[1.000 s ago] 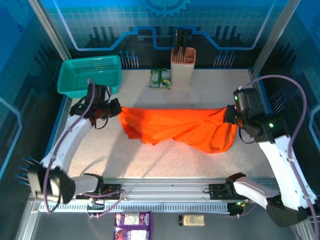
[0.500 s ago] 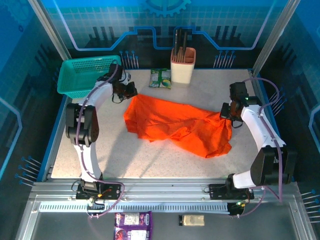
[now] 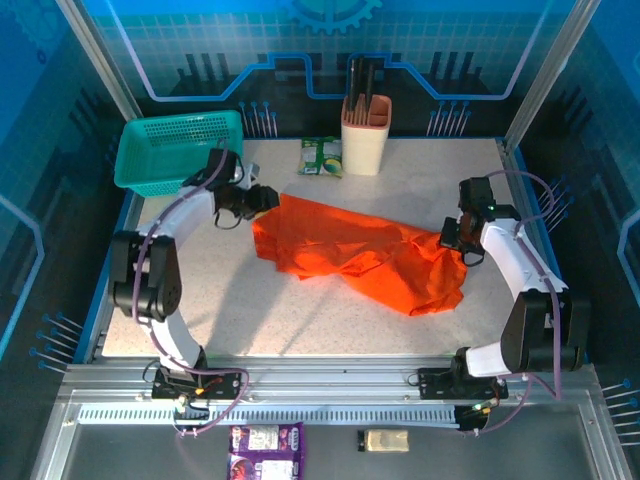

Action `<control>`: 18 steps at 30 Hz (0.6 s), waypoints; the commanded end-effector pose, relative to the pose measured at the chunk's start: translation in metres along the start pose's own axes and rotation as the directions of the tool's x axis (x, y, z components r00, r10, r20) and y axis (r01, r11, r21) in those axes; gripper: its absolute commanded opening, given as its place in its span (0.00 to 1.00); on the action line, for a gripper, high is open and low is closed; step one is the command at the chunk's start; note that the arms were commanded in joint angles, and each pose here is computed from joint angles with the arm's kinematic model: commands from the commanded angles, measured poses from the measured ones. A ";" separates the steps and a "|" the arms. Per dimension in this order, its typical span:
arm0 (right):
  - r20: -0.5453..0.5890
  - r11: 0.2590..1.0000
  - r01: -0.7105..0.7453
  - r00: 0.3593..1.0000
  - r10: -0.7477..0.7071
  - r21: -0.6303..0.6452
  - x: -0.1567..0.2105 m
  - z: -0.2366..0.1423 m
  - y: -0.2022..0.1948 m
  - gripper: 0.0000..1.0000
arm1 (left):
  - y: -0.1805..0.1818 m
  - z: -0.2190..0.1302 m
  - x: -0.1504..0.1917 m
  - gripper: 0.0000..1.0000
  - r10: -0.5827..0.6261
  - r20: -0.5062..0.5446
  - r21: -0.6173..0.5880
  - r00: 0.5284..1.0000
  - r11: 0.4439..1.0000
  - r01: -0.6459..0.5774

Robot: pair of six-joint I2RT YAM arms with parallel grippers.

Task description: Fold the inside-out t-shirt

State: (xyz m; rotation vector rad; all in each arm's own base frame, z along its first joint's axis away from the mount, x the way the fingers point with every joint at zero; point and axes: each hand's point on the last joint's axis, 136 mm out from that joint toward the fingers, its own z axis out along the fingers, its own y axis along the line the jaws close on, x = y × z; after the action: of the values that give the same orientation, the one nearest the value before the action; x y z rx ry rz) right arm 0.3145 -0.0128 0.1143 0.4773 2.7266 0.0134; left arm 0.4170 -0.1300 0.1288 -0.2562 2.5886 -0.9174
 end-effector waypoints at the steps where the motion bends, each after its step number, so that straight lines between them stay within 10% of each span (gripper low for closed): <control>1: 0.025 0.999 -0.013 1.000 0.014 -0.050 -0.001 -0.005 0.004 0.00 | -0.004 0.005 0.031 0.44 -0.038 -0.052 0.118 0.998 0.992 0.044; 18: 0.013 0.995 -0.005 1.000 0.006 -0.101 0.011 -0.010 0.010 0.00 | 0.039 0.048 0.074 0.53 -0.140 -0.145 0.101 0.979 0.983 0.155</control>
State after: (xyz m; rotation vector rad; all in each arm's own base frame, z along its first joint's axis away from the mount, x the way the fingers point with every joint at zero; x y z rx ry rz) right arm 0.3091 0.0007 0.1135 0.4550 2.7192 0.1249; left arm 0.3606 -0.1474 0.0491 -0.3774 2.6628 -1.1637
